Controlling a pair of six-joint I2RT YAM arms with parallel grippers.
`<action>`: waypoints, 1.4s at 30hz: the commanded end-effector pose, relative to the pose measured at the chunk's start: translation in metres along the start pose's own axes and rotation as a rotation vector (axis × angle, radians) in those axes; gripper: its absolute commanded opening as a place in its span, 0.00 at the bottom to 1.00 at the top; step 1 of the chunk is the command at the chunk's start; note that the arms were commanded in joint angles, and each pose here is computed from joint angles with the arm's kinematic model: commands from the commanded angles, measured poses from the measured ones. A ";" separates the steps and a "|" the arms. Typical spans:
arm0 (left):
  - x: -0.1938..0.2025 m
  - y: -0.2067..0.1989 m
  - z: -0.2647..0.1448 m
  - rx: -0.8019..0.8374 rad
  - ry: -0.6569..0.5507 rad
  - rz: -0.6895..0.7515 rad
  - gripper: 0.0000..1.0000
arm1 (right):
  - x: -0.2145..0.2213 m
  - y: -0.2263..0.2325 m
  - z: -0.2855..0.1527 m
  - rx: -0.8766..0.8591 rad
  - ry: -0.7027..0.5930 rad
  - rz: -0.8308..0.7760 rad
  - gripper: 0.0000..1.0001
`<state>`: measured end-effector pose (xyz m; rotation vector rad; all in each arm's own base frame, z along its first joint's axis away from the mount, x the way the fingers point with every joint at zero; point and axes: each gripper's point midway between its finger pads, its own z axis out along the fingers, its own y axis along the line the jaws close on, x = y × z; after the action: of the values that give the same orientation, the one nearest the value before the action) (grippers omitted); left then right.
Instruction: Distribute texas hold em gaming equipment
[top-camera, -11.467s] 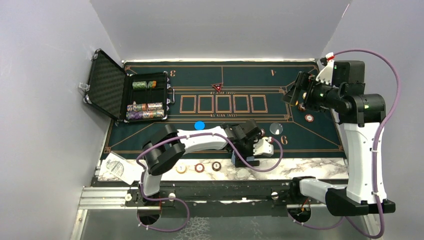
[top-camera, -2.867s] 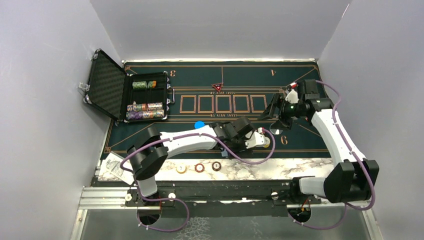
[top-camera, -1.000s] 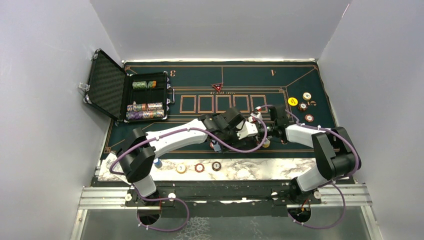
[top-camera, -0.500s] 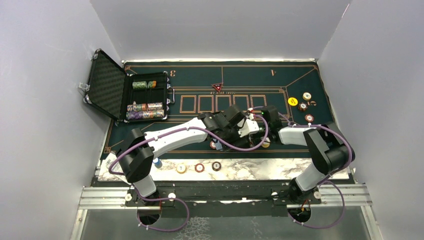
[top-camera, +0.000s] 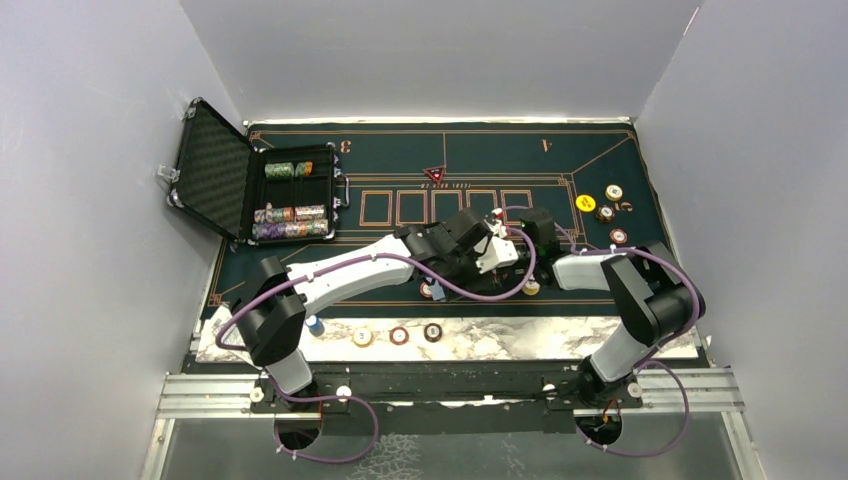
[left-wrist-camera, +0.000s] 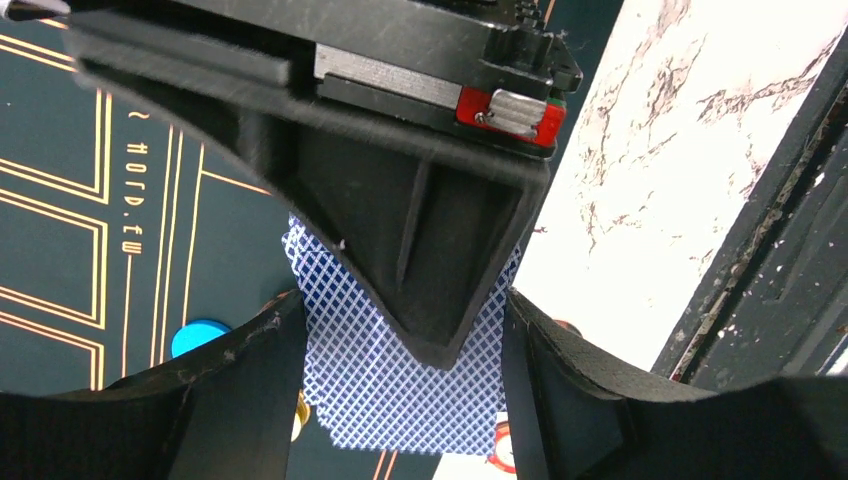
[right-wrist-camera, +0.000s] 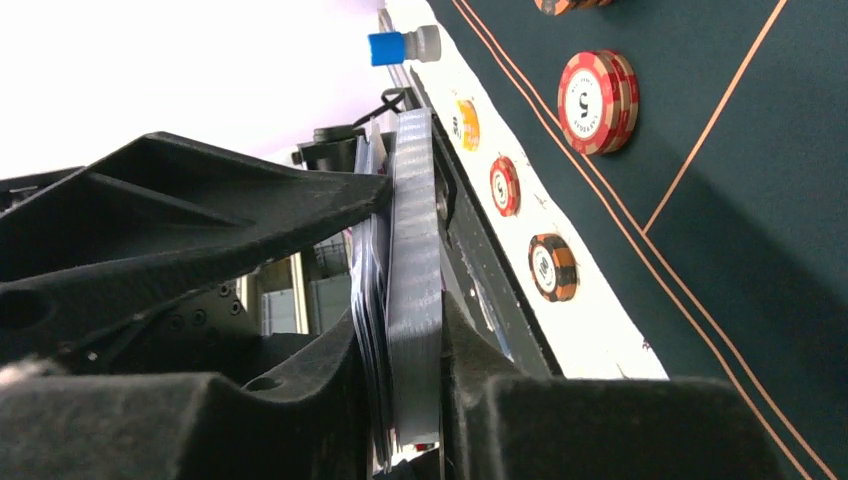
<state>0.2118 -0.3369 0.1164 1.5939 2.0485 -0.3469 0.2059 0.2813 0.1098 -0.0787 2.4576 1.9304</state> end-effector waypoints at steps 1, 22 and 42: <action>-0.023 0.000 -0.014 0.001 -0.084 -0.005 0.00 | -0.004 0.010 0.003 -0.031 -0.018 -0.057 0.05; -0.016 -0.026 -0.057 0.118 -0.001 -0.181 0.99 | 0.013 0.054 -0.011 -0.088 0.104 -0.044 0.01; -0.020 0.013 -0.101 -0.004 -0.176 -0.332 0.99 | 0.021 0.074 -0.019 -0.094 0.145 -0.105 0.01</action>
<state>0.1957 -0.3009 0.1804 1.3303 2.2115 -0.4798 0.1894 0.2796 0.1644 -0.1964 2.4735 2.0163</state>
